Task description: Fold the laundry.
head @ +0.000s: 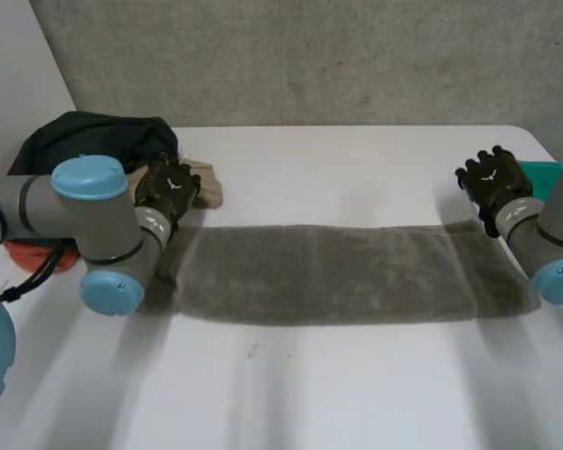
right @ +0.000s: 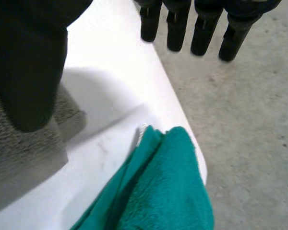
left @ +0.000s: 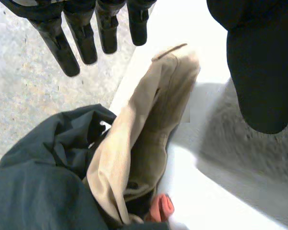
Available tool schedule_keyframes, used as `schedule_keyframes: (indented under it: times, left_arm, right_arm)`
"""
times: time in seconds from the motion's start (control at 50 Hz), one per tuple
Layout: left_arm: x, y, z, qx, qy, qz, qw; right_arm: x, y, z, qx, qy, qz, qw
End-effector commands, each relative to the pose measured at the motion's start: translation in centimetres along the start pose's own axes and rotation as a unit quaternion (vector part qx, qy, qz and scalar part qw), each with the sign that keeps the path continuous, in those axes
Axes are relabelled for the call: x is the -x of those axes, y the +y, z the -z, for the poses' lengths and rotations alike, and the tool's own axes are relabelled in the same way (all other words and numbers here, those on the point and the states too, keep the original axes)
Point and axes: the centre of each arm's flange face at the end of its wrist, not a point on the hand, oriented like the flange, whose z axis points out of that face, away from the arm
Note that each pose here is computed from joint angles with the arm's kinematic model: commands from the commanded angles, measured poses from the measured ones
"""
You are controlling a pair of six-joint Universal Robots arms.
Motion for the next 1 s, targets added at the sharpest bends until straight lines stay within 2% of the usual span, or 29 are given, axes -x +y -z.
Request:
schedule_keyframes:
  times: [0.02, 0.14, 0.22, 0.32, 0.42, 0.72, 0.82, 0.9, 1.0]
  left_arm:
    - [-0.4, -1.3, 1.0, -0.012, 0.006, 0.005, 1.000]
    - [1.5, -3.1, 3.5, -0.026, -0.002, 0.020, 0.999]
    - [2.2, -3.6, 5.1, -0.029, 0.000, 0.044, 0.999]
    - [2.1, -3.8, 7.2, -0.033, 0.020, 0.093, 0.995]
    - [1.5, -3.7, 8.1, -0.037, 0.042, 0.117, 0.992]
    - [0.5, -3.6, 8.3, -0.035, 0.055, 0.118, 0.991]
    - [0.9, -3.8, 8.5, -0.039, 0.050, 0.118, 0.991]
    - [1.6, -4.1, 8.9, -0.043, 0.042, 0.119, 0.991]
    - [2.0, -4.2, 9.5, -0.045, 0.038, 0.119, 0.991]
  right_arm:
    - [-2.3, -1.6, 1.9, 0.002, 0.036, -0.048, 0.998]
    - [-3.4, -2.4, 5.6, 0.024, -0.003, -0.067, 0.997]
    - [-3.9, -0.4, 7.9, 0.072, -0.058, -0.100, 0.991]
    - [-2.3, 2.5, 10.5, 0.127, -0.138, -0.155, 0.970]
    - [-1.2, 4.5, 11.5, 0.140, -0.157, -0.178, 0.961]
    - [-0.8, 6.7, 10.0, 0.116, -0.105, -0.159, 0.975]
    - [-4.1, 9.1, 9.5, 0.120, -0.018, -0.144, 0.982]
    - [-7.6, 8.9, 9.8, 0.109, 0.032, -0.130, 0.985]
    - [-10.5, 9.9, 9.9, 0.122, 0.062, -0.108, 0.985]
